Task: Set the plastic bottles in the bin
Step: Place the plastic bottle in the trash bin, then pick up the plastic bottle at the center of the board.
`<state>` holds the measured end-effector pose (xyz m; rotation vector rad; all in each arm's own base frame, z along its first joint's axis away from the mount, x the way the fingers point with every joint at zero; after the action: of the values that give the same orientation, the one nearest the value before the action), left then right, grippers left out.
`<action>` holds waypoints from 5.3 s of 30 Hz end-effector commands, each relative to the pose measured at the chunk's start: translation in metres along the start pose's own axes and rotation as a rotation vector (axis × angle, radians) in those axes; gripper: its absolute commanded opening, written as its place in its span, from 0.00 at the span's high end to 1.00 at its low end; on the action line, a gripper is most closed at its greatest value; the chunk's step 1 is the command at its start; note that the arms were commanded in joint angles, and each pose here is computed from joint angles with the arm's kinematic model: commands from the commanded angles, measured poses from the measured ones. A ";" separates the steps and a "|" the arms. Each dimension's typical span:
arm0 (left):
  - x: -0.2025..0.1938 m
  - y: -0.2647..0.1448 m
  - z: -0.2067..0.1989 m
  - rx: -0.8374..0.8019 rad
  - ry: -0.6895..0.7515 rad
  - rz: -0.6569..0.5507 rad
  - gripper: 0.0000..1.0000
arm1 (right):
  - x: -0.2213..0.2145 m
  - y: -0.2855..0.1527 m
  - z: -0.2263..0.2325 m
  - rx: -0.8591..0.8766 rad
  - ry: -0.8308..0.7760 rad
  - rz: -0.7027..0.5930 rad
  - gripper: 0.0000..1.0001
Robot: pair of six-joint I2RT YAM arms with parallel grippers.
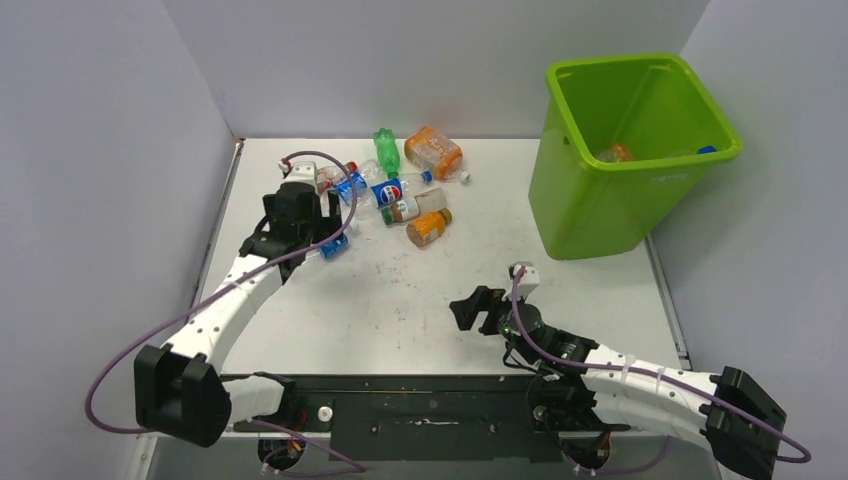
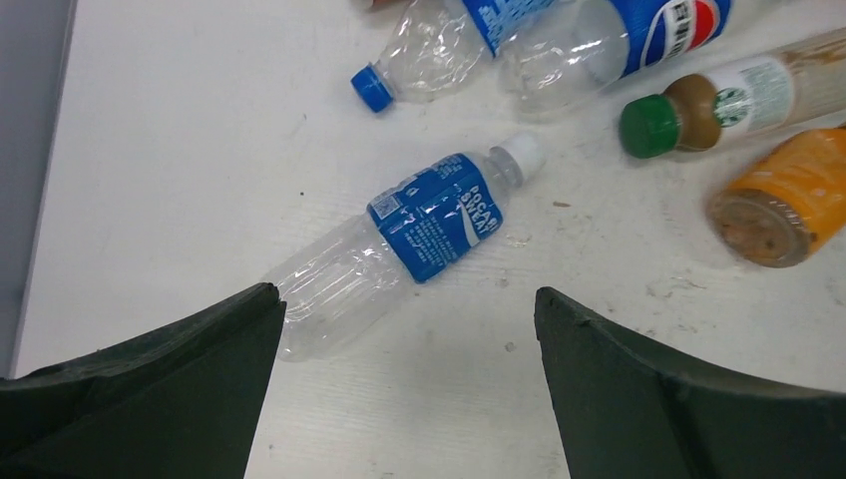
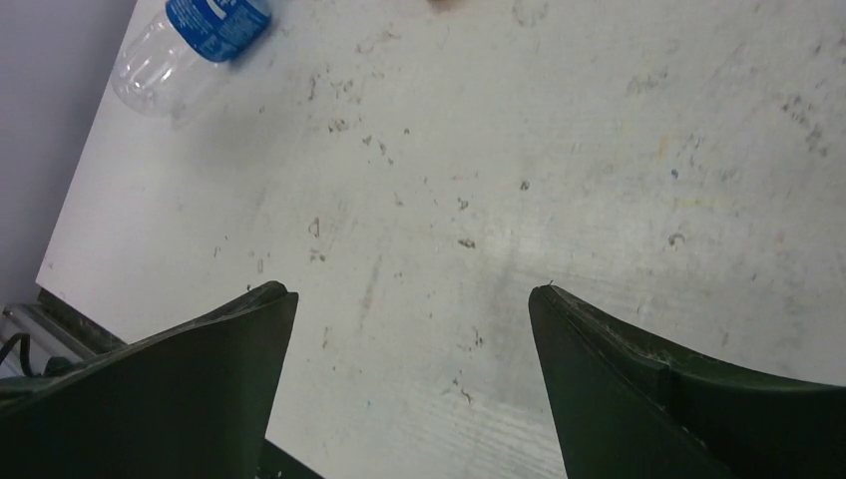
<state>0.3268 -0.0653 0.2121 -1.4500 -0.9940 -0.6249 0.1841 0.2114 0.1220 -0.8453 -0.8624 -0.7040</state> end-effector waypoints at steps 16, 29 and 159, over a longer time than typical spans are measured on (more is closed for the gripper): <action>-0.039 0.085 -0.001 0.096 0.539 0.248 0.04 | -0.013 -0.027 0.049 0.182 0.128 0.003 0.10; -0.067 0.117 0.014 0.157 0.464 0.299 0.04 | 0.011 -0.037 0.050 0.175 0.112 -0.054 0.10; -0.020 -0.198 -0.129 -1.256 0.050 -0.529 0.04 | 0.459 -0.128 0.065 -0.495 -0.273 -0.698 0.95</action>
<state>0.1620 -0.2144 0.3079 -2.2655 -0.8989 -1.8987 0.2343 0.1751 0.5770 -0.8498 -1.4099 -1.2395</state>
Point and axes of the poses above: each gripper's point midway between its finger pads, its own y axis out along the fingers, its own z axis along the line the jaws close on, x = y × z, the point moved 3 cm from there along -y, back along the fingers, and after that the axes turned 9 degrees about -y, right-handed, at the moved point
